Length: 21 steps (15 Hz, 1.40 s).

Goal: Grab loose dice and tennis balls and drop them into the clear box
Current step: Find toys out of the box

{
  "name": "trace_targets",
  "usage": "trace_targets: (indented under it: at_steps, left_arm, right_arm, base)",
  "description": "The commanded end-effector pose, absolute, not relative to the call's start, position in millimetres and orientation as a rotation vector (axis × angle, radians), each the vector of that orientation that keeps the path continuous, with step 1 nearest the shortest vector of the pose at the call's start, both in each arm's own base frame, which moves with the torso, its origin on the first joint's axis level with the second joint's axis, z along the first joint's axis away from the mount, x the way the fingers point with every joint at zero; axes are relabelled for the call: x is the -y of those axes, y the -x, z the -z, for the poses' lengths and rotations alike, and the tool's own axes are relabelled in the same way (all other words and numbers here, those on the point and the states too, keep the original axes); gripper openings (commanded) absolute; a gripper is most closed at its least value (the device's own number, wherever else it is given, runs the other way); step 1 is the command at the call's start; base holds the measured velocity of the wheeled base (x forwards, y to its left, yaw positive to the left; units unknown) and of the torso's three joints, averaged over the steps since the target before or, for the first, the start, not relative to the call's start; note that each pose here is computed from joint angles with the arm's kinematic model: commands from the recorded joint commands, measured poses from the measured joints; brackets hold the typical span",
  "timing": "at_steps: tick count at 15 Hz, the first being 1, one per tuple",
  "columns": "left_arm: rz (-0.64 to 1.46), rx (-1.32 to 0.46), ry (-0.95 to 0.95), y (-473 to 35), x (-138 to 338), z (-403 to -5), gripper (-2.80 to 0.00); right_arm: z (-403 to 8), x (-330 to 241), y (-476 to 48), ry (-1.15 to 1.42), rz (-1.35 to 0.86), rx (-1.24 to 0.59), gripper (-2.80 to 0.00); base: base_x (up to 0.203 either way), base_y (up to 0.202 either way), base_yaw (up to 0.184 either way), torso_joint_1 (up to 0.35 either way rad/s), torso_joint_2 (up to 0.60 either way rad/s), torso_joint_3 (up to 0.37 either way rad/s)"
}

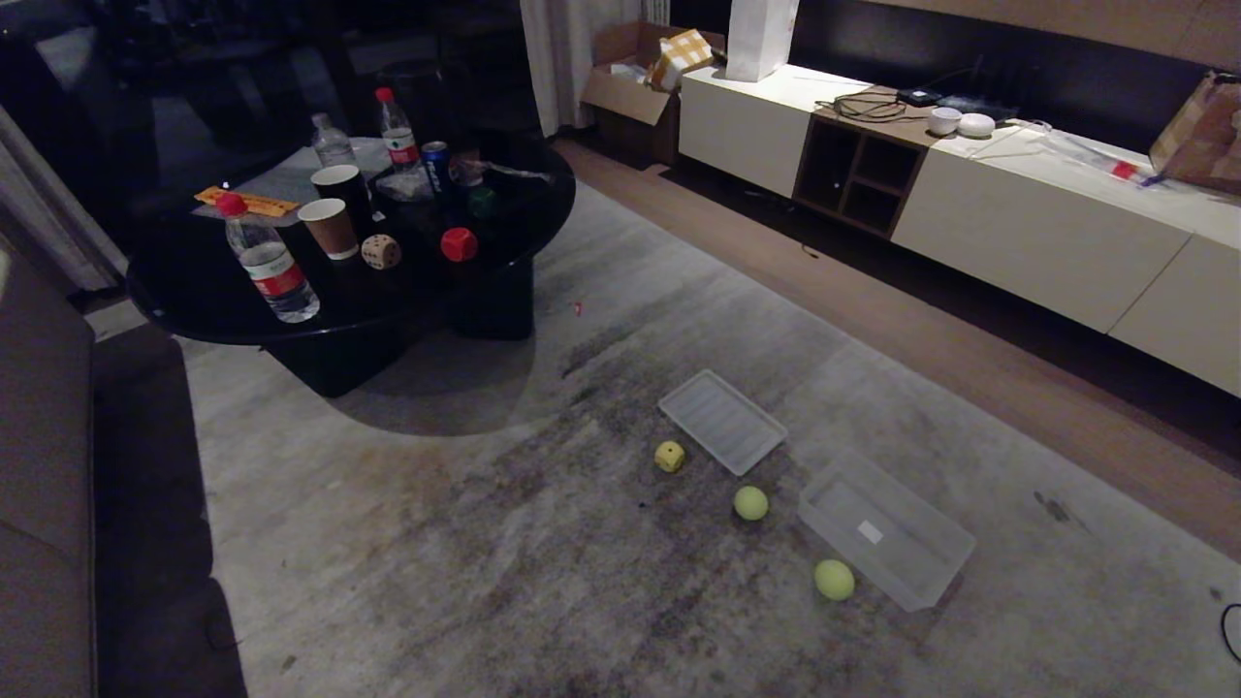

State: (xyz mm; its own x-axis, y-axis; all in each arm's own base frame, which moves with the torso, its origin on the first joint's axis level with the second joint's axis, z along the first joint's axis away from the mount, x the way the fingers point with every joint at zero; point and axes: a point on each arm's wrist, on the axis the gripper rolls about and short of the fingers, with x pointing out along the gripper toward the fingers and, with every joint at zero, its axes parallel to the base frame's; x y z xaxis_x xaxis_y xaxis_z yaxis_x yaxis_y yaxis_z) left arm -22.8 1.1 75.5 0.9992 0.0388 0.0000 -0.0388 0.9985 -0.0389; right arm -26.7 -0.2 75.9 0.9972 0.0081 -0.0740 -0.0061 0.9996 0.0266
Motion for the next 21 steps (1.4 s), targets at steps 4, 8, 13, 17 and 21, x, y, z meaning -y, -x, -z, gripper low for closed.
trace_targets:
  at_steps: [4,8,13,17,21]
  left_arm:
    - [-0.039,-0.002,0.038,22.6,-1.2,-75.1,-2.80]
    - [-0.040,-0.002,0.038,22.6,-1.2,-75.1,-2.80]
    - [-0.041,-0.002,0.038,22.6,-1.1,-75.1,-2.80]
    - [-0.041,-0.002,0.037,22.6,-1.2,-75.1,-2.80]
    - [-0.038,-0.002,0.037,22.6,-1.1,-75.1,-2.80]
  right_arm:
    - [-75.9,0.2,26.6,-0.026,-0.008,-0.076,-2.80]
    - [-75.9,0.2,26.6,-0.027,-0.008,-0.076,-2.80]
    - [-75.8,0.2,26.6,-0.027,-0.008,-0.077,-2.80]
    - [-75.9,0.2,26.6,-0.027,-0.008,-0.076,-2.80]
    - [-75.8,0.2,26.6,-0.027,-0.007,-0.077,-2.80]
  base:
    - [0.000,0.000,0.000,0.001,0.00,-0.197]
    - [0.000,0.000,0.000,0.002,0.00,-0.202]
    - [0.000,0.000,0.000,0.004,0.00,-0.195]
    - [0.000,0.000,0.000,0.001,0.00,-0.199]
    - [0.000,0.000,0.000,0.001,0.01,-0.201]
